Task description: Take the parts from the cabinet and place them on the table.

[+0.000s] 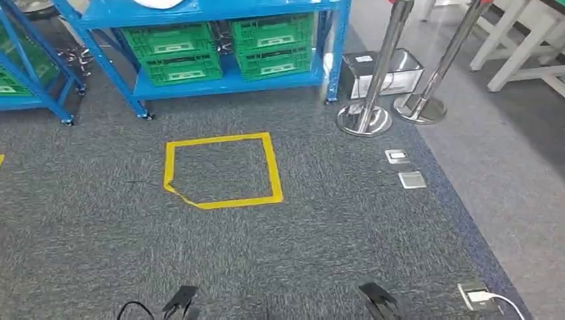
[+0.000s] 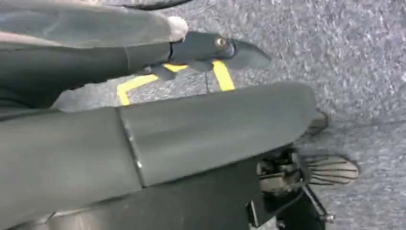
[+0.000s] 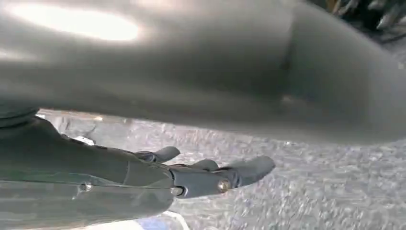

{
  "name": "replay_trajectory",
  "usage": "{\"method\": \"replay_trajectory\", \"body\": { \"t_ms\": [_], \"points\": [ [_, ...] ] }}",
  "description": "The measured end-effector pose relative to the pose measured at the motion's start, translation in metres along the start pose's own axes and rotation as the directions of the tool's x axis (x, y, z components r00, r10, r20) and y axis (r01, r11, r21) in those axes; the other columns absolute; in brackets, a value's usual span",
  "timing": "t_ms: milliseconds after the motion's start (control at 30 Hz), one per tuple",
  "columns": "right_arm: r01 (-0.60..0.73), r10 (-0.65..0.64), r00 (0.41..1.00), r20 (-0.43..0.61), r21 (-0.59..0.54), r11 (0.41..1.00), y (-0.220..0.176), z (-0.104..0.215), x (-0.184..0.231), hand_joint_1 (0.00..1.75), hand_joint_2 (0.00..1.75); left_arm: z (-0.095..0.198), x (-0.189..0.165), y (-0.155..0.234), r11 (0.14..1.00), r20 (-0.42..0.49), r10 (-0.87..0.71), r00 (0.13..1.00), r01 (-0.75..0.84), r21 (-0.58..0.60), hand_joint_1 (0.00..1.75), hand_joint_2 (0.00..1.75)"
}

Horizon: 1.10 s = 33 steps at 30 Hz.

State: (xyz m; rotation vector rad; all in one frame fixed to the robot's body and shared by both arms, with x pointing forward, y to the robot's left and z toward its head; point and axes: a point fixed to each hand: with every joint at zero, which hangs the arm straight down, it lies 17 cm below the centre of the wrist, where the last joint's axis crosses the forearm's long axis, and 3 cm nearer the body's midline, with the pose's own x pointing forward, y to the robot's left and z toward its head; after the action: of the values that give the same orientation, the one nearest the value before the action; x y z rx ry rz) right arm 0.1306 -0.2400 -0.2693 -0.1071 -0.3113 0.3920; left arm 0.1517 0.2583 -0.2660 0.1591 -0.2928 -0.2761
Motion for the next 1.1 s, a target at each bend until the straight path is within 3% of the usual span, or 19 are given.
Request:
{"method": "replay_trajectory", "body": {
  "t_ms": [1100],
  "points": [
    [0.001, 0.000, 1.000, 0.013, -0.015, 1.000, -0.0084, -0.0015, 0.0055, 0.00, 0.00, 0.0006, -0.0009, -0.0033, 1.000, 0.001, 0.000, 1.000, 0.000, -0.005, 0.00, 0.00]
  ]
}}
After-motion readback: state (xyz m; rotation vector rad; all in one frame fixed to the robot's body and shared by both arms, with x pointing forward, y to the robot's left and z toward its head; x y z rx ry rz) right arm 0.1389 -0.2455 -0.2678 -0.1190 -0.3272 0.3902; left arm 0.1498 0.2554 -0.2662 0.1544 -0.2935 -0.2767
